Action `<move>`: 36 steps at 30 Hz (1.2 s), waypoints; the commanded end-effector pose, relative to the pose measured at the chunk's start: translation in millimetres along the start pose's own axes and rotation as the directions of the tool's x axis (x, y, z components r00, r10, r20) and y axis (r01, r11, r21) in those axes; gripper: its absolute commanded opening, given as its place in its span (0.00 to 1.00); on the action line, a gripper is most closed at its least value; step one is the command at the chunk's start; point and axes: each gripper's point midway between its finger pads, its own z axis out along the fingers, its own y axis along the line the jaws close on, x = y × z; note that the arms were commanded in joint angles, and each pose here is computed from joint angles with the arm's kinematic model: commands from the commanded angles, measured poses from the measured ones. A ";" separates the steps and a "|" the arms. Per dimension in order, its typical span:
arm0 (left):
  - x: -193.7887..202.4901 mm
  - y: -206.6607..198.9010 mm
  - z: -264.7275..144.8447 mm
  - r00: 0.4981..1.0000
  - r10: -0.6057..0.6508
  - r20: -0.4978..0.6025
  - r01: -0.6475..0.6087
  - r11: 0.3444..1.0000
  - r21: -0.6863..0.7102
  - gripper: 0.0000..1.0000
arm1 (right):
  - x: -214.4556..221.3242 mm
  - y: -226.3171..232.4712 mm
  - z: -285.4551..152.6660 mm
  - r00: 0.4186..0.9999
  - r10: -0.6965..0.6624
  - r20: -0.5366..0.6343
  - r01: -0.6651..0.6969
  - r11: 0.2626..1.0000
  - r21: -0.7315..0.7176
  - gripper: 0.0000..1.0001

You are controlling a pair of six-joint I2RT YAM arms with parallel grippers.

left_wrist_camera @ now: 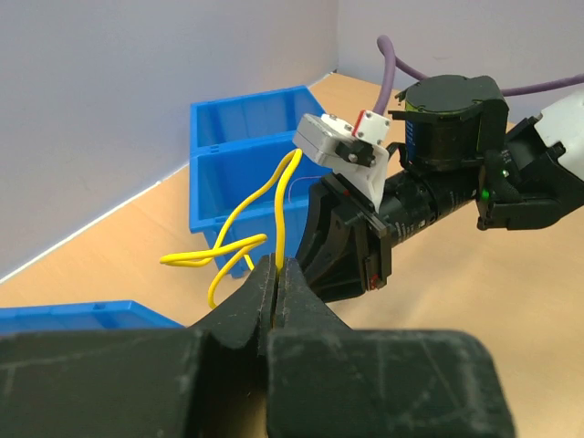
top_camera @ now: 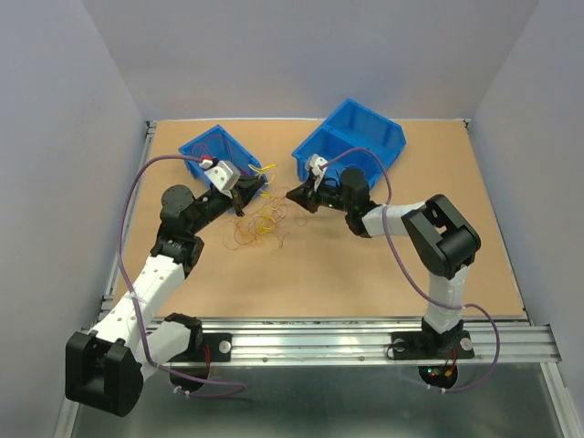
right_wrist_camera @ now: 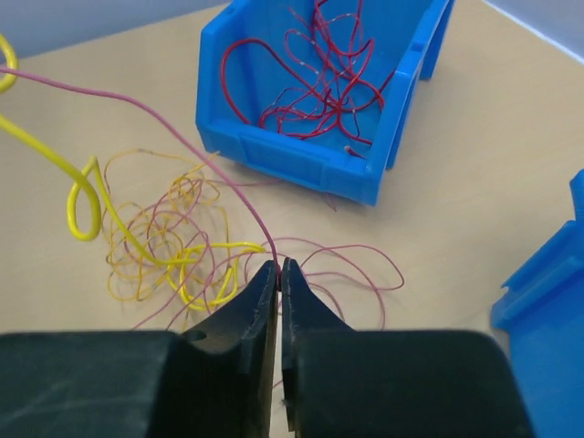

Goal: Untangle the cables

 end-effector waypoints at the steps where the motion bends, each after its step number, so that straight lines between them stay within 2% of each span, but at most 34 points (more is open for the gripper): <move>1: -18.3 -6.2 -1.4 0.997 0.035 0.062 -0.037 0.999 0.021 0.00 | -52.8 -11.8 5.8 0.988 -0.067 0.136 0.058 0.996 0.068 0.00; 5: -17.6 0.3 -0.9 0.998 0.034 0.056 -0.033 0.999 -0.014 0.00 | -52.8 -19.2 -15.7 0.990 -0.054 0.127 0.030 0.983 0.183 0.01; 8: -16.6 15.2 -1.3 0.998 0.033 0.051 -0.028 0.995 -0.096 0.00 | -66.6 -15.7 -43.4 0.988 -0.062 0.145 0.023 0.965 0.262 0.00; 9: -16.9 29.5 -2.7 0.998 0.032 0.051 -0.022 0.984 -0.176 0.00 | -87.2 -13.4 -55.4 0.980 -0.080 0.181 0.024 0.956 0.291 0.01; 12: -12.7 49.9 -5.7 0.999 0.019 0.038 -0.008 0.958 -0.286 0.00 | -91.6 -20.8 -83.8 0.976 -0.038 0.214 -0.055 0.910 0.411 0.01; 13: -12.4 59.7 -7.6 0.999 0.015 0.034 -0.003 0.941 -0.338 0.00 | -111.7 -17.8 -95.2 0.965 -0.059 0.255 -0.059 0.901 0.431 0.01; 14: -11.4 62.7 -7.8 0.999 0.011 0.031 0.000 0.936 -0.353 0.00 | -109.9 -21.4 -105.2 0.964 -0.044 0.264 -0.090 0.876 0.473 0.01; 15: -10.5 67.3 -8.0 1.000 0.009 0.027 0.002 0.927 -0.374 0.00 | -127.4 -20.6 -117.8 0.953 -0.054 0.299 -0.107 0.860 0.498 0.00; 17: -7.5 70.8 -7.5 1.000 0.004 0.020 0.004 0.921 -0.389 0.00 | -138.1 -27.7 -134.6 0.942 -0.050 0.332 -0.155 0.812 0.562 0.01; 22: 2.2 78.4 -2.0 1.000 -0.013 -0.009 0.009 0.914 -0.406 0.00 | -178.4 -18.6 -164.3 0.896 -0.070 0.439 -0.220 0.787 0.576 0.01; 28: 12.0 82.5 3.0 0.999 -0.021 -0.039 0.003 0.913 -0.407 0.00 | -232.0 -29.5 -205.5 0.821 -0.168 0.546 -0.299 0.687 0.662 0.01; 33: 15.3 81.8 4.8 0.999 -0.026 -0.046 0.005 0.917 -0.398 0.00 | -278.1 -37.9 -201.5 0.800 -0.240 0.550 -0.265 0.681 0.683 0.01; 34: 14.9 81.9 4.7 0.999 -0.023 -0.046 0.003 0.918 -0.397 0.00 | -274.4 -43.6 -192.2 0.818 -0.228 0.528 -0.256 0.678 0.689 0.01; 35: 14.3 81.3 4.9 0.999 -0.023 -0.044 0.003 0.918 -0.396 0.00 | -295.5 -44.4 -193.4 0.799 -0.248 0.548 -0.260 0.680 0.686 0.00; 36: 13.5 80.9 4.5 0.999 -0.019 -0.044 0.000 0.919 -0.394 0.00 | -299.0 -46.0 -190.9 0.800 -0.249 0.546 -0.258 0.679 0.688 0.01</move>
